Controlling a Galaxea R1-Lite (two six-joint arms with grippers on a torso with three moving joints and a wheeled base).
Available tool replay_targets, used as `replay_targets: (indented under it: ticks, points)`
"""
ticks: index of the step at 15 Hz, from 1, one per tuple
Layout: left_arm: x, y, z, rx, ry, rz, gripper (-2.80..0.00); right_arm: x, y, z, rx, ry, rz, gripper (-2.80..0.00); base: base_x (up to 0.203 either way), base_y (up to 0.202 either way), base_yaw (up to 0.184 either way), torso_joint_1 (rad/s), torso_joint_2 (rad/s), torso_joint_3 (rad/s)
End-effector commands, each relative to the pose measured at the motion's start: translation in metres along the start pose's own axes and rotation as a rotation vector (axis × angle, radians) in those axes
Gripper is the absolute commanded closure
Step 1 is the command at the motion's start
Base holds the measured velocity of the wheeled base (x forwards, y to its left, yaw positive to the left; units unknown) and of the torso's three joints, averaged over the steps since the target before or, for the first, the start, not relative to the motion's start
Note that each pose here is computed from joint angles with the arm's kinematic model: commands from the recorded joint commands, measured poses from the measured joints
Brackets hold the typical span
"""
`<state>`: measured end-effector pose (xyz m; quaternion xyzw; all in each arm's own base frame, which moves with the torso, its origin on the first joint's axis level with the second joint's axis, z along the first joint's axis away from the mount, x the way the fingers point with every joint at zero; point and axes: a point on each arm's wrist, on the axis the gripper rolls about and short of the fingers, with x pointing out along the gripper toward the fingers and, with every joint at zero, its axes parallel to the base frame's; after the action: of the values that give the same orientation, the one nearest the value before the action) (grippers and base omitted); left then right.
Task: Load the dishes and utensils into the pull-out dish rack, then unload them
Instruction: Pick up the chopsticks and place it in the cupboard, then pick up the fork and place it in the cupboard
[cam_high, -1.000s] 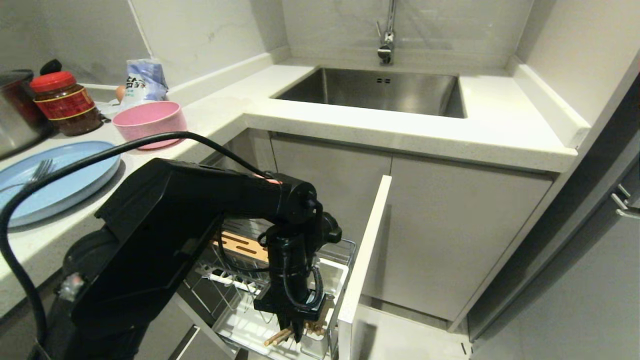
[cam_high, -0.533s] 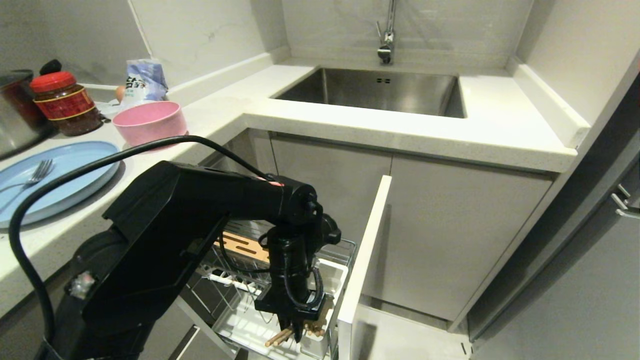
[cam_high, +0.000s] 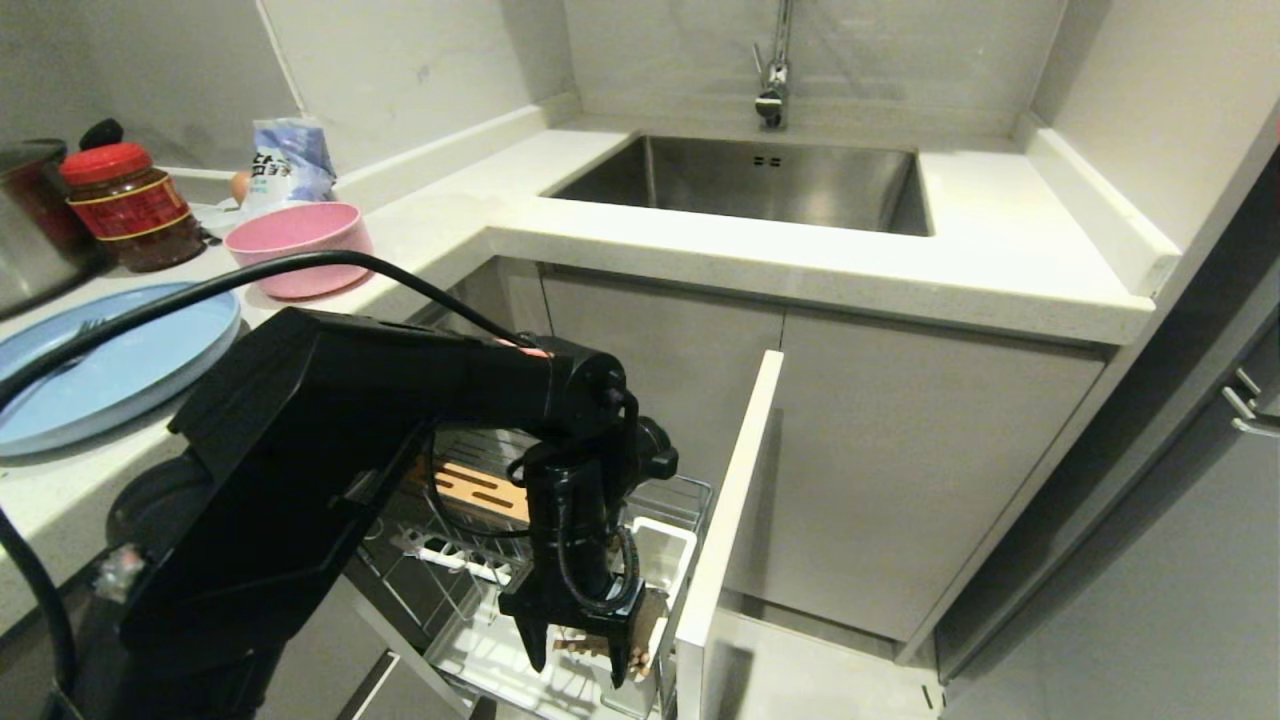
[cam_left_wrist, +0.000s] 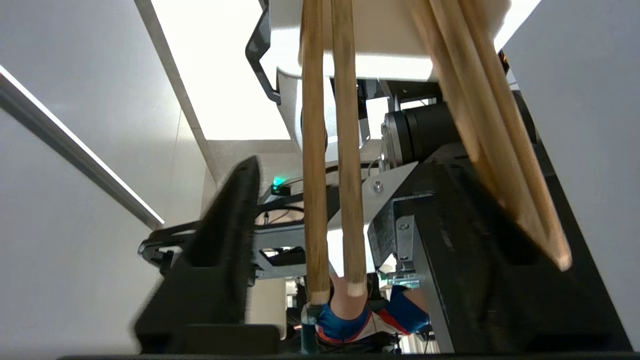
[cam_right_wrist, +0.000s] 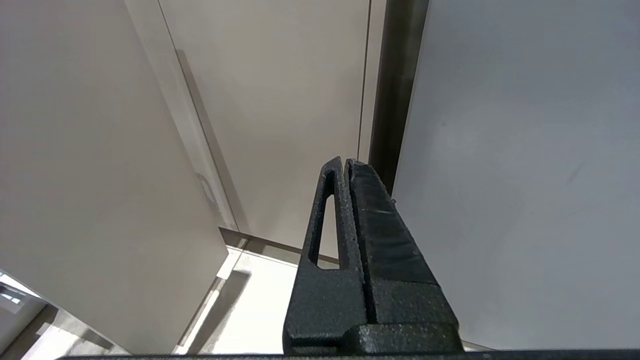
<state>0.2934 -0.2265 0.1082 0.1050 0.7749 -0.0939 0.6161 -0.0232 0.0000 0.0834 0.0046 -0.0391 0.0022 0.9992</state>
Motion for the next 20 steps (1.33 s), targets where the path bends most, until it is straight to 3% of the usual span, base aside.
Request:
replay_targets:
  ticks: [1,6,7,15,20]
  points:
    - [-0.014,0.001,-0.01,0.002,-0.026,-0.007,-2.8,0.001,0.0,-0.007,0.0,0.025,0.0,0.0,0.0,0.0,0.0,0.0,0.0,0.0]
    - [-0.062,0.01,-0.049,0.011,-0.136,-0.036,-2.8,0.001,0.0,-0.007,0.0,0.025,0.0,0.0,0.0,0.0,0.0,0.0,0.0,0.0]
    - [-0.075,0.013,-0.062,0.016,-0.174,-0.046,0.0,0.001,0.0,-0.007,0.0,0.025,0.0,0.0,0.0,0.0,0.0,0.0,0.0,0.0]
    - [-0.154,0.042,-0.17,0.037,-0.496,-0.083,0.0,0.001,0.0,-0.007,0.0,0.025,0.0,0.0,0.0,0.0,0.0,0.0,0.0,0.0]
    - [-0.193,0.08,-0.239,-0.063,-0.811,-0.077,0.0,0.001,0.0,-0.007,0.0,0.025,0.0,0.0,0.0,0.0,0.0,0.0,0.0,0.0]
